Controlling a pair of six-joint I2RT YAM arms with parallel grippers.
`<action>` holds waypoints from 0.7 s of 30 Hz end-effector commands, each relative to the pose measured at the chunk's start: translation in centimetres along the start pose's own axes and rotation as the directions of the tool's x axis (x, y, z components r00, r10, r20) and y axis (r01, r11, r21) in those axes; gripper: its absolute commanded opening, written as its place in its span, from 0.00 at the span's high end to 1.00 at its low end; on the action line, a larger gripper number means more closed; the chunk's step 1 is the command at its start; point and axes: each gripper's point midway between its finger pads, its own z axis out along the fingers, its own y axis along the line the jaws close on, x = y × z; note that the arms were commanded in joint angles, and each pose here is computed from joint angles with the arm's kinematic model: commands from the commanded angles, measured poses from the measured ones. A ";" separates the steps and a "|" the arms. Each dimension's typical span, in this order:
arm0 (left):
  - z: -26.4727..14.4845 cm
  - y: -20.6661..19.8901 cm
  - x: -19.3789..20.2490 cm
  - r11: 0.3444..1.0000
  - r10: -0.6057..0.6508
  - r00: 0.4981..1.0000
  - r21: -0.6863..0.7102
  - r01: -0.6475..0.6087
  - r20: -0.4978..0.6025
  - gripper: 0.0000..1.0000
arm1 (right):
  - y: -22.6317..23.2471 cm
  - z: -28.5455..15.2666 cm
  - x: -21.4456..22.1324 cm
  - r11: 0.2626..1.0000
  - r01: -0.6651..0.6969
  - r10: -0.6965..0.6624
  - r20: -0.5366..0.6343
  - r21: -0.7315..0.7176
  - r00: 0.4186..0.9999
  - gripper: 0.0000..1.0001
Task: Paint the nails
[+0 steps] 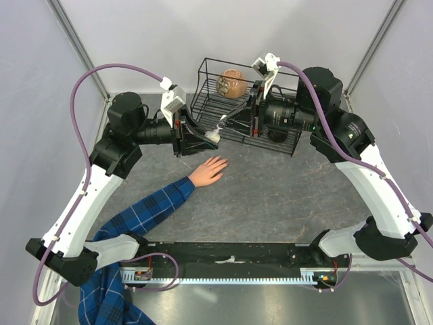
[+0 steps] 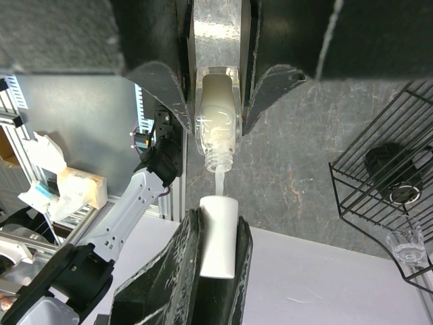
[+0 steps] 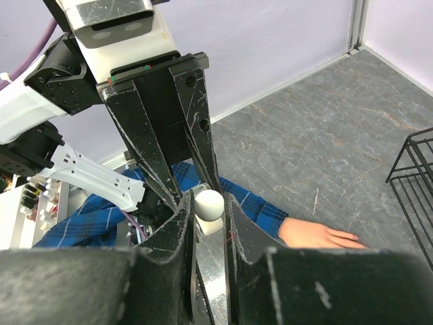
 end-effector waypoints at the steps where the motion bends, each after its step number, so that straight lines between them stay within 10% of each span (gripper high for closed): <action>1: -0.4 -0.3 -0.8 0.997 0.074 0.997 -0.022 -0.074 0.018 0.98 | 0.5 -1.3 -1.4 1.000 0.028 -0.029 0.055 0.007 0.998 1.00; 21: -3.4 3.2 -3.3 0.909 0.217 0.974 -0.377 -0.177 0.068 0.98 | -5.9 -2.9 -0.9 0.928 -0.143 0.071 0.215 0.344 0.974 1.00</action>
